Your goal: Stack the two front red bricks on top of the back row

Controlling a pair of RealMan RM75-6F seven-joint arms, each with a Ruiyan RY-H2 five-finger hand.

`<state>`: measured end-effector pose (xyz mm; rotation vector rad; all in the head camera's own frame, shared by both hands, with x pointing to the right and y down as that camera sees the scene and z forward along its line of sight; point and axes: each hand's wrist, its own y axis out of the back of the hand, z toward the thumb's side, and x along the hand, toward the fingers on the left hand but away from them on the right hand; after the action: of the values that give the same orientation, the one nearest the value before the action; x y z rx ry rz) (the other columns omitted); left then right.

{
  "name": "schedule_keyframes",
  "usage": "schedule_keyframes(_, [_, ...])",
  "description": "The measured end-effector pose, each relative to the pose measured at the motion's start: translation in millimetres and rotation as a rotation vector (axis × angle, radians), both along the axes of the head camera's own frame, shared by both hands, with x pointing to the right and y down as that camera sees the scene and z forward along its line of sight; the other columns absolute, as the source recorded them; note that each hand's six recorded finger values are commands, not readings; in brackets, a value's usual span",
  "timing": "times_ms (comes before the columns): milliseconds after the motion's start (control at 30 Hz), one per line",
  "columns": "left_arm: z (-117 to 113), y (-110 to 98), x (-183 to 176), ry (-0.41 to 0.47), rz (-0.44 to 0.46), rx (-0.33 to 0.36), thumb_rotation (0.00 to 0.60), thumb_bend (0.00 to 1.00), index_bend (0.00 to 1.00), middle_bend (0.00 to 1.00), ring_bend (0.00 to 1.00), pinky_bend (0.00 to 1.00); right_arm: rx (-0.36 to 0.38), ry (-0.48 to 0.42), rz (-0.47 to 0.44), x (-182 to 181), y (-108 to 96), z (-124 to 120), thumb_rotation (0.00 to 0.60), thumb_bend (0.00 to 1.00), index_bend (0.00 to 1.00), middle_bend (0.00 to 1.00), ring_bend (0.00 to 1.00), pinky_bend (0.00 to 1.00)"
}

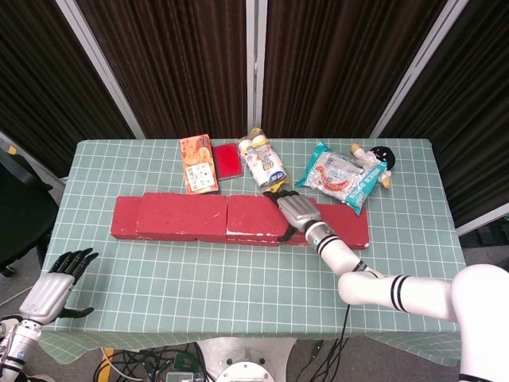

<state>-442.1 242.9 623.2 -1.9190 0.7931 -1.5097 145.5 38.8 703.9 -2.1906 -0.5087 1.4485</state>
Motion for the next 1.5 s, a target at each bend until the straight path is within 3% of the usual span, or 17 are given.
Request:
schedule_keyframes(267, [-1.1,-0.3,-0.9,0.0,-0.001,0.001,0.6,0.04,0.03,0.0,0.0,0.0,-0.007,0.001,-0.002,-0.8,2.4,1.5,0.6,0.06,0.0,0.0,0.0,0.0])
schedule_keyframes(633, [-1.7,-0.4,-0.2,0.002,0.002,0.002,0.6,0.04,0.03,0.0,0.0,0.0,-0.01,-0.011,0.006,0.6,3.0,-0.6,0.6,0.02,0.0,0.0,0.0,0.0])
schedule_keyframes(1500, [-1.1,1.7,-1.0,0.001,0.002,-0.007,0.6,0.04,0.03,0.0,0.0,0.0,-0.018,0.005,-0.012,1.4,9.9,-1.6,0.6,0.06,0.0,0.0,0.0,0.0])
